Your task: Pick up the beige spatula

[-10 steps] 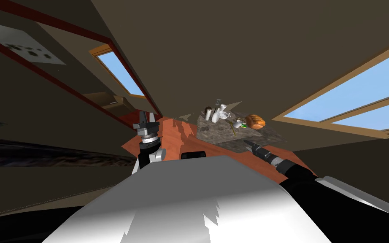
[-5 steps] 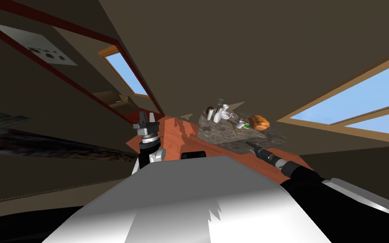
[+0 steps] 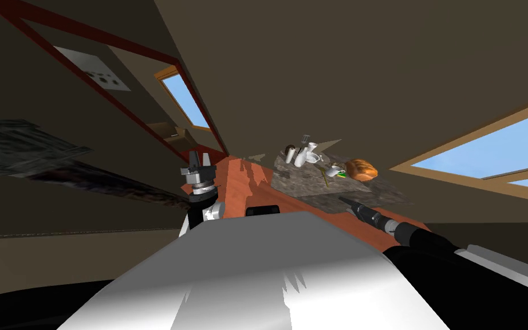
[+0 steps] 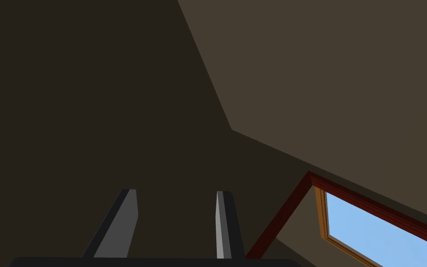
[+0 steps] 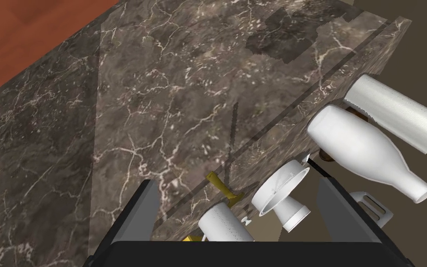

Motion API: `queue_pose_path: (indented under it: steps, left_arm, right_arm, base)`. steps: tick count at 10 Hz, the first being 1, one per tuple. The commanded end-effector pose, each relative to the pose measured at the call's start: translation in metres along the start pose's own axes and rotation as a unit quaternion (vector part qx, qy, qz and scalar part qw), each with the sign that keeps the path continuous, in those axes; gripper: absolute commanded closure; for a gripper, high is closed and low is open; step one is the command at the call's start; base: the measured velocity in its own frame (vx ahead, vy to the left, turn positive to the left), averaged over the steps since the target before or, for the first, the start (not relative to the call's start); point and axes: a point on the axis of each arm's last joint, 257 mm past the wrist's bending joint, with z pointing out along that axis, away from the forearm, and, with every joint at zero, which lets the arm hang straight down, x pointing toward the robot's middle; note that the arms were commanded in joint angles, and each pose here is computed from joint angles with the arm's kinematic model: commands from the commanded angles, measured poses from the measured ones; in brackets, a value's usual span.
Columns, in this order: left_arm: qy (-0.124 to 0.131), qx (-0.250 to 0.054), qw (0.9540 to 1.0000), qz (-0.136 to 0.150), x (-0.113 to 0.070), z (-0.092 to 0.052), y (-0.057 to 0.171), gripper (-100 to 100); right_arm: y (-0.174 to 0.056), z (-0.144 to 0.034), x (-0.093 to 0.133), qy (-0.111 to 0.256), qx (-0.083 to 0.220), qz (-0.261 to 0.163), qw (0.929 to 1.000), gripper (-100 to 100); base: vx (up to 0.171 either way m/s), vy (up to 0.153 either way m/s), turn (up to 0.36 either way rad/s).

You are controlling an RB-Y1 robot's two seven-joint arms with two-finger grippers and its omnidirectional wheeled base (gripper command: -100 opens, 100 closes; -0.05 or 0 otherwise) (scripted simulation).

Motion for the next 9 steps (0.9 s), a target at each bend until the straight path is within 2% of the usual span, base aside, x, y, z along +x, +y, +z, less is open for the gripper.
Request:
queue_pose_path:
  steps: [1,9]
  left_arm:
    - [0.000,0.000,1.0000,0.000,0.0000,0.0000,0.0000,0]
    - [0.000,0.000,1.0000,0.000,0.0000,0.0000,0.0000,0]
  right_arm:
    - [-0.0049,-0.0025,-0.0024,0.002,0.010,-0.002,0.9999,-100]
    - [-0.0049,-0.0025,-0.0024,0.002,0.010,-0.002,0.9999,-100]
  base:
    - [-0.015,0.011,0.049]
    - [0.001,-0.001,-0.003]
